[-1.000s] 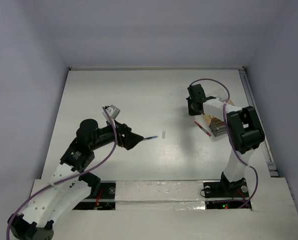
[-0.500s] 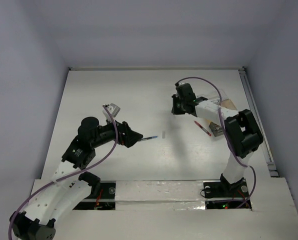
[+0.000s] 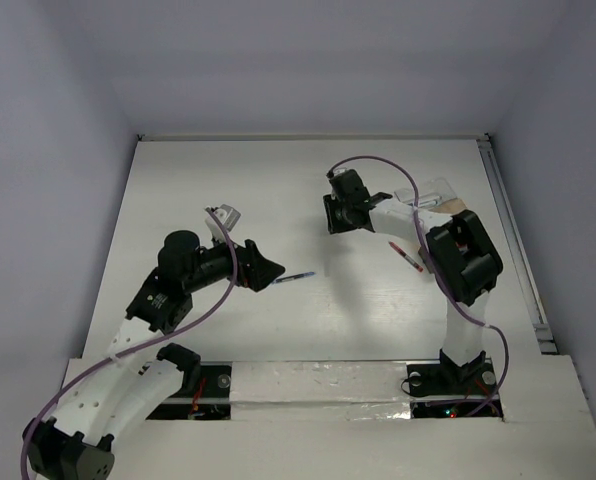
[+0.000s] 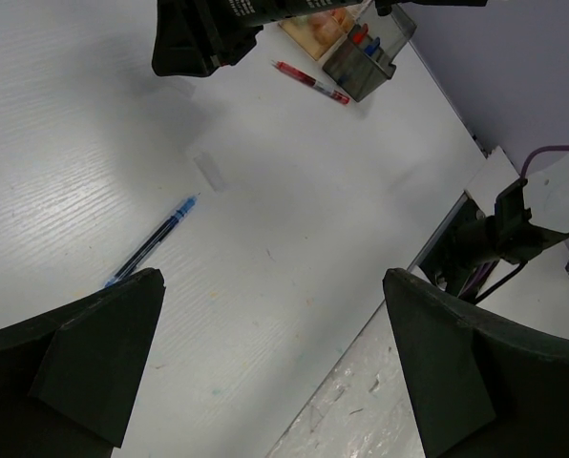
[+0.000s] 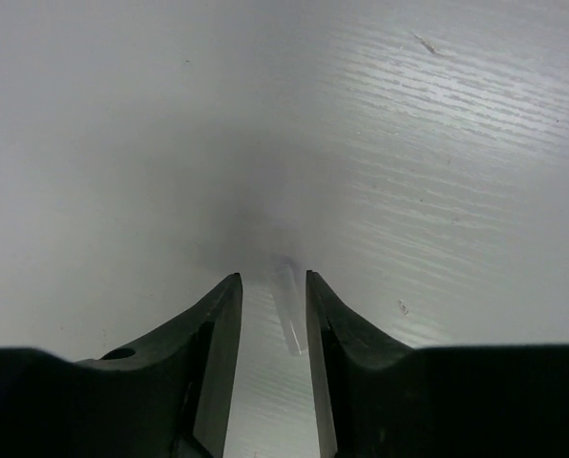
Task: Sort the stationery into containers
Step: Move the pen cap to the center of the board, then pick up the pen from the center of the board.
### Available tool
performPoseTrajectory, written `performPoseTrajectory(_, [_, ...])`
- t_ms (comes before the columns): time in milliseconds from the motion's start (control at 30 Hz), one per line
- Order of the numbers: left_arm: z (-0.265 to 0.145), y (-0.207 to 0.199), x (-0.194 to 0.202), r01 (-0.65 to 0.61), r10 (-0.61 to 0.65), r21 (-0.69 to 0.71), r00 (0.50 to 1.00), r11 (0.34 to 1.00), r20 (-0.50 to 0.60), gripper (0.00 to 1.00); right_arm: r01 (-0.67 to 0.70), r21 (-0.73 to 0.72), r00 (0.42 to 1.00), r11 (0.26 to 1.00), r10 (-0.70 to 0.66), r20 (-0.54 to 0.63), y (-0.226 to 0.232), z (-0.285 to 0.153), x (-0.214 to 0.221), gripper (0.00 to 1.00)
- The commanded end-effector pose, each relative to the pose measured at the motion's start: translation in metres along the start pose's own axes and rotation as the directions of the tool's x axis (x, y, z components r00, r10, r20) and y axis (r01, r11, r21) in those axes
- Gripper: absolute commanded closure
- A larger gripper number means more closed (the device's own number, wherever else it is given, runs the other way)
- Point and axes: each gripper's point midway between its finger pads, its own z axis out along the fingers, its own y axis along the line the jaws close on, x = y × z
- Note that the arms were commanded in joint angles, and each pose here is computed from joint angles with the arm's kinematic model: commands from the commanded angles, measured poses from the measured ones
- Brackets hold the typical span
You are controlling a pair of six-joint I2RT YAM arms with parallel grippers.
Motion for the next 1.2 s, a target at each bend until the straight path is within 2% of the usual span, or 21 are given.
performPoseTrajectory(0, [0.000,-0.003,-0.010,-0.029,0.029,0.015,0.999,0.999,0.030,0.01,0.046,-0.026,0.996,0.999,-0.044,0.075,0.011,-0.013,-0.029,0.60])
performPoseTrajectory(233, [-0.002,-0.003,-0.013,-0.032,0.032,0.015,0.999,0.999,0.041,0.01,0.096,-0.097,0.988,0.991,-0.082,0.133,0.051,-0.047,-0.030,0.44])
performPoseTrajectory(433, [-0.004,-0.005,-0.014,-0.038,0.037,0.018,0.998,0.999,0.052,0.01,0.084,-0.252,0.992,0.964,-0.056,0.116,0.114,-0.085,0.028,0.40])
performPoseTrajectory(633, [-0.008,-0.005,-0.019,-0.047,0.046,0.009,0.996,0.999,0.076,0.01,-0.002,-0.433,1.000,0.901,-0.004,-0.013,0.172,-0.099,0.094,0.40])
performPoseTrajectory(767, [-0.010,-0.007,-0.020,-0.052,0.050,0.011,0.995,0.999,0.084,0.01,-0.065,-0.392,0.997,0.917,0.043,-0.065,0.172,-0.079,0.104,0.39])
performPoseTrajectory(800, [-0.011,-0.007,-0.021,-0.054,0.053,0.012,0.995,0.998,0.087,0.01,-0.074,-0.384,0.996,0.921,0.052,-0.068,0.172,-0.076,0.104,0.32])
performPoseTrajectory(933, [-0.012,-0.009,-0.021,-0.056,0.055,0.016,0.994,0.998,0.093,0.01,-0.105,-0.297,0.994,0.949,0.089,-0.069,0.164,-0.062,0.101,0.24])
performPoseTrajectory(1167, [-0.013,-0.010,-0.022,-0.059,0.057,0.018,0.994,0.998,0.098,0.01,-0.096,-0.159,0.994,0.983,0.087,-0.063,0.148,-0.042,0.100,0.22])
